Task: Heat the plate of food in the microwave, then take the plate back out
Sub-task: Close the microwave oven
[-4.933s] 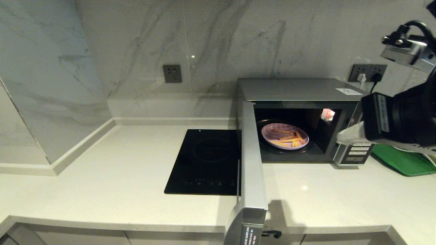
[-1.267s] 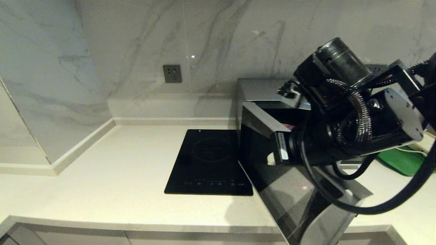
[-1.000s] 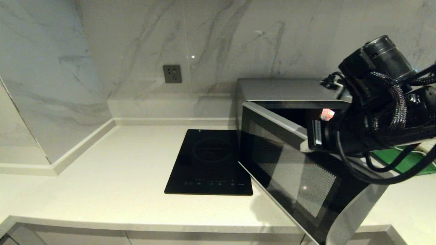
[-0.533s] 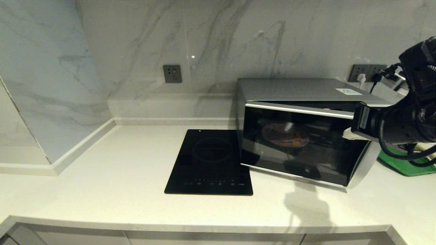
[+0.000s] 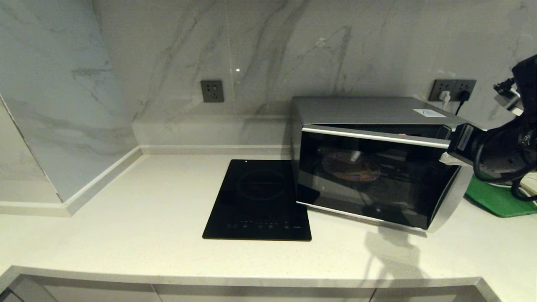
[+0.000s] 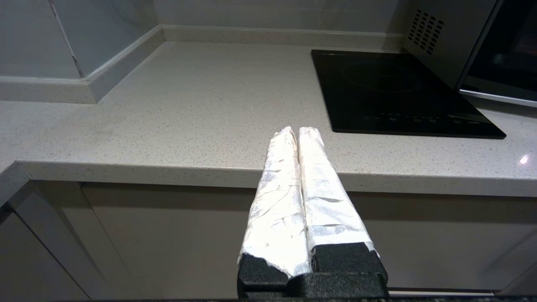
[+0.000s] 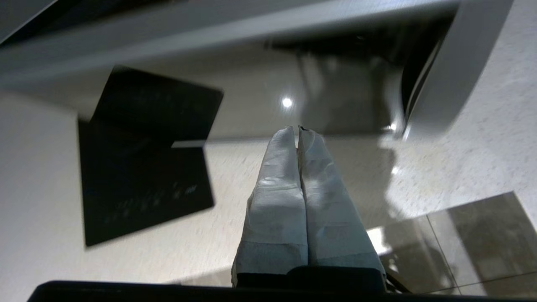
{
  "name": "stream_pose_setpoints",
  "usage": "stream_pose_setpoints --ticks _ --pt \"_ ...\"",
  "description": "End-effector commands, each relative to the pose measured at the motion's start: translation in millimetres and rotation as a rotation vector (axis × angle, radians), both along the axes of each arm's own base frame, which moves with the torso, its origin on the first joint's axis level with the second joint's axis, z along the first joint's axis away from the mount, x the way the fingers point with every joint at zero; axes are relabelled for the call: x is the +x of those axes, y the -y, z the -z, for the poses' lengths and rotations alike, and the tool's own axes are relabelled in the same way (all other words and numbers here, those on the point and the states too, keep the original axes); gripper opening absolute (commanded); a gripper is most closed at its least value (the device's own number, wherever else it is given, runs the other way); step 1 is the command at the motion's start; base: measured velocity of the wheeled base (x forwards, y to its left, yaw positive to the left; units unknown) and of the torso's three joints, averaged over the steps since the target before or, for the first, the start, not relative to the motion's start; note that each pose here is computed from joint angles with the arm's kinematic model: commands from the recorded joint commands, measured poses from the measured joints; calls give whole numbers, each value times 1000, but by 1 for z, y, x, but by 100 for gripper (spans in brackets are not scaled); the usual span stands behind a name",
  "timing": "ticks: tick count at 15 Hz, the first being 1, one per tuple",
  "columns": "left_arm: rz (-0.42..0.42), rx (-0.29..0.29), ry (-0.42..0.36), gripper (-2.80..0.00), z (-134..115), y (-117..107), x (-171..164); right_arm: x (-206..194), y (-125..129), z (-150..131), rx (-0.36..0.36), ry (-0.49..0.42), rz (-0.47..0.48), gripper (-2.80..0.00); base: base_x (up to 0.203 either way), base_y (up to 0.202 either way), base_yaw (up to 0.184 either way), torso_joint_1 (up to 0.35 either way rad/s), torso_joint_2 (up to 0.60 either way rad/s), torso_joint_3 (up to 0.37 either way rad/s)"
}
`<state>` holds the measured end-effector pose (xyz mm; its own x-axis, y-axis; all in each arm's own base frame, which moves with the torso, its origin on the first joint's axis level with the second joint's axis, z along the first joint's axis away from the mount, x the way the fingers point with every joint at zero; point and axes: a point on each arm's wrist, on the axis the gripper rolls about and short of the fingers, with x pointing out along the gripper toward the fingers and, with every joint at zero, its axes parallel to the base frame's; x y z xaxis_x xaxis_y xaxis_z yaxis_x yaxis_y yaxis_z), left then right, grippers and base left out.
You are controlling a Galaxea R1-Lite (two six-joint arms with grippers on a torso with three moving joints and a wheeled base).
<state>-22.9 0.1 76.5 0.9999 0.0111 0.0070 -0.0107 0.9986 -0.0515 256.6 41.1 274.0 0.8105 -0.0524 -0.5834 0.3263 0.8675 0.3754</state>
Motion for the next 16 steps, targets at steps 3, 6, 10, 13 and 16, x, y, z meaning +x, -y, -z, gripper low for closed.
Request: stream_pose_setpoints --ticks 3,6,10,13,16 --pt "-1 -1 1 -280 0 0 0 46 32 39 0 -106 139 -280 0 0 0 0 0 0" --pt "-1 -1 2 -280 0 0 0 51 38 44 19 -114 178 -280 0 0 0 0 0 0" --pt "-1 -1 1 -280 0 0 0 58 43 38 36 -3 213 -280 0 0 0 0 0 0" --pt "-1 -1 1 -280 0 0 0 64 45 44 25 -10 238 -280 0 0 0 0 0 0" --pt "0 -1 2 -280 0 0 0 83 46 53 31 45 243 -280 0 0 0 0 0 0"
